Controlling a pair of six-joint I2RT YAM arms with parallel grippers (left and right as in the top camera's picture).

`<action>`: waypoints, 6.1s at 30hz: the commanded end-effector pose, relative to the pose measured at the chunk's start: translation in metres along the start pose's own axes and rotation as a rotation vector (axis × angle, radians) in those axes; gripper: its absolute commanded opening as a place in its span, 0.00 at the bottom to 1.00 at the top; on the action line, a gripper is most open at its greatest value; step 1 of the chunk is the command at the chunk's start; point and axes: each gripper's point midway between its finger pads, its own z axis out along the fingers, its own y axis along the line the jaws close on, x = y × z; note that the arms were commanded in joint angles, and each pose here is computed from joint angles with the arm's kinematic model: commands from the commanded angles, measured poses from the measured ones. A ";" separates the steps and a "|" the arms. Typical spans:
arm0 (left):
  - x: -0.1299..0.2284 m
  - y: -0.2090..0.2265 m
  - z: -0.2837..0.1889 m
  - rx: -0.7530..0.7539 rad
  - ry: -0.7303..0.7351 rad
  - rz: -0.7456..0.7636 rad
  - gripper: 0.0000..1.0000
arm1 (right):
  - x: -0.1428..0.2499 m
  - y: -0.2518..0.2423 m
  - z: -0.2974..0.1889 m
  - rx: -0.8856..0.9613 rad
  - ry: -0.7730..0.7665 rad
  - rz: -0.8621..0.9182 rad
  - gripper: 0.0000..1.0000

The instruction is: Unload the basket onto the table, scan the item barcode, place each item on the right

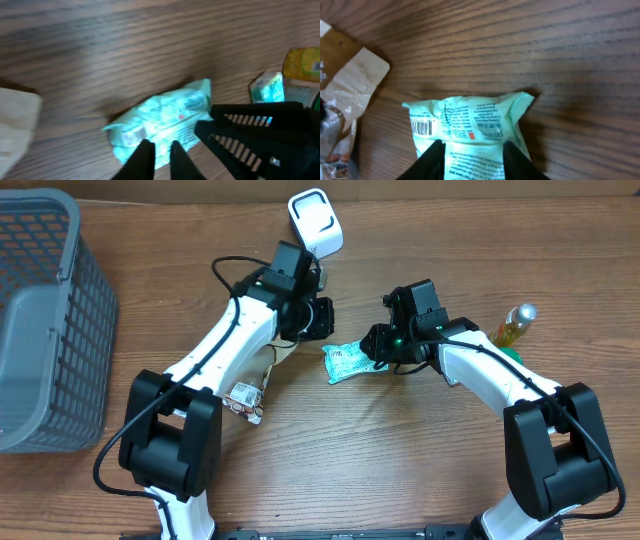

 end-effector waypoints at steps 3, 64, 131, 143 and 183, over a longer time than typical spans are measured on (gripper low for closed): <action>0.018 -0.007 0.030 0.008 0.079 -0.011 0.09 | 0.004 0.001 0.002 -0.004 0.007 -0.005 0.22; 0.035 0.006 0.026 -0.022 0.154 0.005 0.04 | 0.032 -0.034 0.027 0.094 0.027 0.307 0.04; 0.013 0.047 0.052 -0.183 0.066 -0.131 0.04 | 0.030 -0.033 0.027 0.088 0.019 0.304 0.04; 0.011 0.057 0.052 -0.250 0.050 -0.097 0.04 | 0.030 -0.033 0.027 0.088 0.019 0.304 0.04; -0.009 0.008 0.020 -0.183 -0.033 -0.029 0.04 | 0.003 -0.042 -0.042 -0.025 0.067 0.213 1.00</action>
